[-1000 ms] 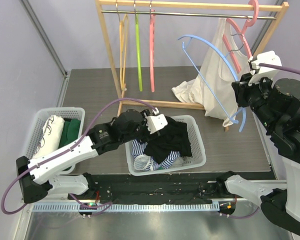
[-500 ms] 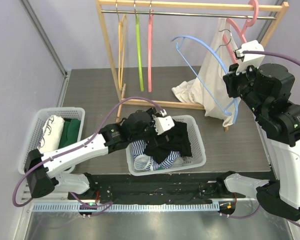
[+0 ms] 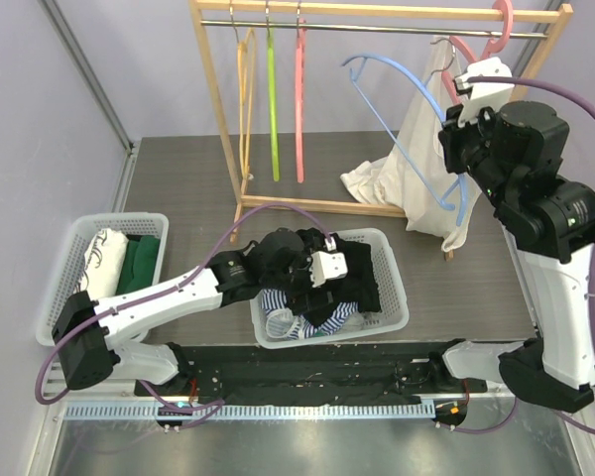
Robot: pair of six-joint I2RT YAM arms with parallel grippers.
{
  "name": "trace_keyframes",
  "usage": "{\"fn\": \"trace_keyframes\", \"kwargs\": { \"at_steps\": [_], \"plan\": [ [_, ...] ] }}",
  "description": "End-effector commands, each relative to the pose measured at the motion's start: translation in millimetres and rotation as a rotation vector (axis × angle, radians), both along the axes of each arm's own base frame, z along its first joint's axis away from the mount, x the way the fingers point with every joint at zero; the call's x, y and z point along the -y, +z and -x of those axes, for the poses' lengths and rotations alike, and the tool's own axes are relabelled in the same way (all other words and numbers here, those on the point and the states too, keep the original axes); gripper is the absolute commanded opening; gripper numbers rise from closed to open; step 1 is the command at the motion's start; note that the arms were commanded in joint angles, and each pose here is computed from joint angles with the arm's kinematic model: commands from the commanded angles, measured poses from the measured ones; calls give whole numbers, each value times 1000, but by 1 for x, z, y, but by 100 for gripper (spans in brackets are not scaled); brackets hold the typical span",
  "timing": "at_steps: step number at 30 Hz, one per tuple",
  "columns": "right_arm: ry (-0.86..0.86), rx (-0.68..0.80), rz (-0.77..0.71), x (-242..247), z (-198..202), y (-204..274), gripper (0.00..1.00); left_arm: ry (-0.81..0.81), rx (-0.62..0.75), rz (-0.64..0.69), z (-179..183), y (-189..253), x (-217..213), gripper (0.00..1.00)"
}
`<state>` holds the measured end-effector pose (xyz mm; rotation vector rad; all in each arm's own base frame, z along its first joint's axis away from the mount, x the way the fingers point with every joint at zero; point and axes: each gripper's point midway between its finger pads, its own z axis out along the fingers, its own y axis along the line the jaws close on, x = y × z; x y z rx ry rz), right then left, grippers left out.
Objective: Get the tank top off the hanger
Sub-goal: Place the hanger at the clothesline.
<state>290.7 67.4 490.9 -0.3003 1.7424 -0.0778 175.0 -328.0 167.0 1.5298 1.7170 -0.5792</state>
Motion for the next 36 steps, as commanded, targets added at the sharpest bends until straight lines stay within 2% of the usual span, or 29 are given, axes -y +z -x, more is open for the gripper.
{"fn": "trace_keyframes", "kwargs": {
  "at_steps": [1,4,5,6,9,12,13,15,21,26,30,36],
  "plan": [
    [-41,106,10,0,-12,32,1,-46,-9,31,10,19,-1,88],
    [-48,91,86,-21,-20,24,1,-44,19,-14,7,4,-10,83],
    [-119,93,163,-18,-25,22,1,-22,51,-23,1,1,-13,83],
    [-84,97,194,-37,-20,21,1,-11,62,-36,1,-5,-19,84],
    [-124,93,272,-49,-27,19,1,70,126,-83,-15,-8,-32,86],
    [-104,111,268,-59,-29,23,1,98,163,-134,-21,3,-45,92],
    [-102,126,253,-60,-29,27,1,107,166,-142,-21,6,-49,99],
    [-106,139,249,-59,-28,33,1,116,179,-136,-20,15,-54,100],
    [-114,144,272,-59,-26,38,1,121,200,-5,-9,55,-59,100],
    [-71,172,249,-67,-28,45,1,127,189,7,-3,82,-66,100],
    [-73,198,254,-72,-33,54,1,62,197,35,9,94,-70,100],
    [-66,228,254,-82,-41,65,1,60,213,29,11,104,-76,100]
  ]
}}
